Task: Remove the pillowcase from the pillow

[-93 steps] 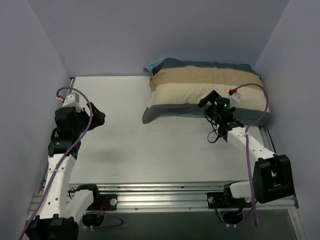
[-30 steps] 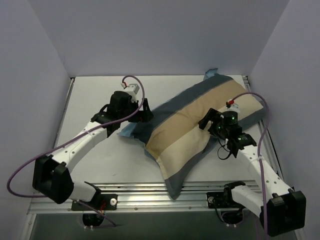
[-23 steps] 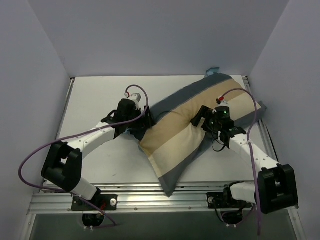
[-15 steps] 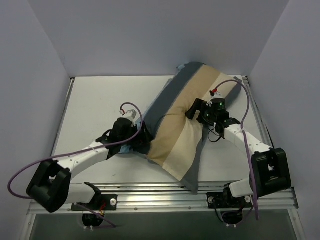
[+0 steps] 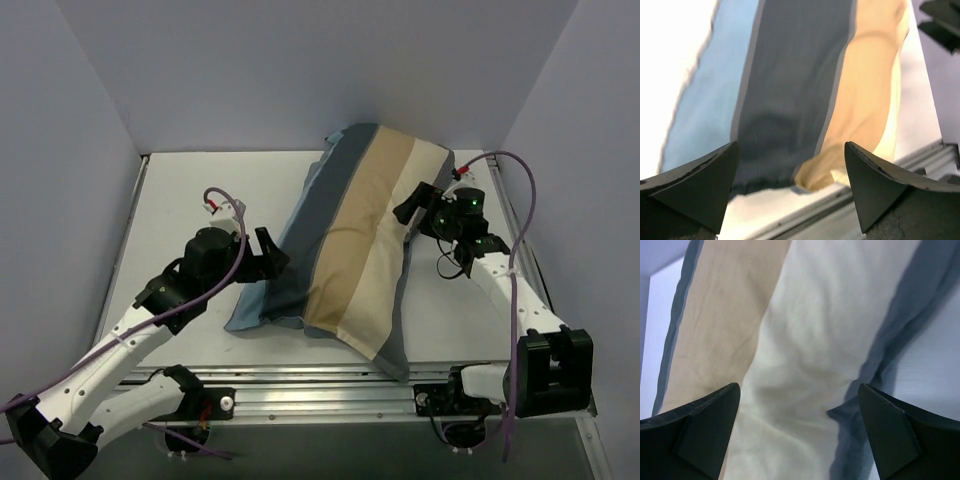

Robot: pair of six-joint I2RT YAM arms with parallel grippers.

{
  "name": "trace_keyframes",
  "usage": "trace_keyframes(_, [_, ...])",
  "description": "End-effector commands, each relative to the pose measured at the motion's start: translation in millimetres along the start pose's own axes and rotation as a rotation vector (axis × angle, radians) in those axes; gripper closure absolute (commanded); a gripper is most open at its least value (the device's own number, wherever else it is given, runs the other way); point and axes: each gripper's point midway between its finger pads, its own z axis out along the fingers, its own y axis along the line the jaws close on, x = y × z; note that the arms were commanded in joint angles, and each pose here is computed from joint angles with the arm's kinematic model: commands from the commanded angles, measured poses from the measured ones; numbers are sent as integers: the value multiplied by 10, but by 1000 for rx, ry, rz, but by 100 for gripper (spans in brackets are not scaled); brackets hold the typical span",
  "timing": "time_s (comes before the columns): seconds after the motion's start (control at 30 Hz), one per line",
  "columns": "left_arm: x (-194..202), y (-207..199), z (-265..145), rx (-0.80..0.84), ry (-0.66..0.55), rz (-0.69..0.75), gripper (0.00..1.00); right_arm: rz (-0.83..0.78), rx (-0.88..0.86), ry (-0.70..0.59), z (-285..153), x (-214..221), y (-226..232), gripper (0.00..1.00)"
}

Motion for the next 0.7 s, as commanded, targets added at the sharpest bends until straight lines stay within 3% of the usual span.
trace_keyframes(0.0, [-361, 72, 45, -110, -44, 102, 6, 42, 1, -51, -146, -198, -88, 0])
trace_keyframes(0.07, [-577, -35, 149, -82, -54, 110, 6, 60, -23, -38, -110, -171, -64, 0])
trace_keyframes(0.27, [-733, -65, 855, -70, 12, 141, 6, 133, -105, 11, 144, 0, -46, 0])
trace_keyframes(0.4, [-462, 59, 1330, -74, 126, 133, 6, 195, -161, 85, 350, 306, -95, 0])
trace_keyframes(0.6, [11, 348, 1599, -115, 218, 94, 5, 201, -225, 165, 564, 686, -161, 0])
trace_keyframes(0.67, [109, 400, 1636, -119, 231, 88, 5, 186, -269, 182, 589, 774, -109, 10])
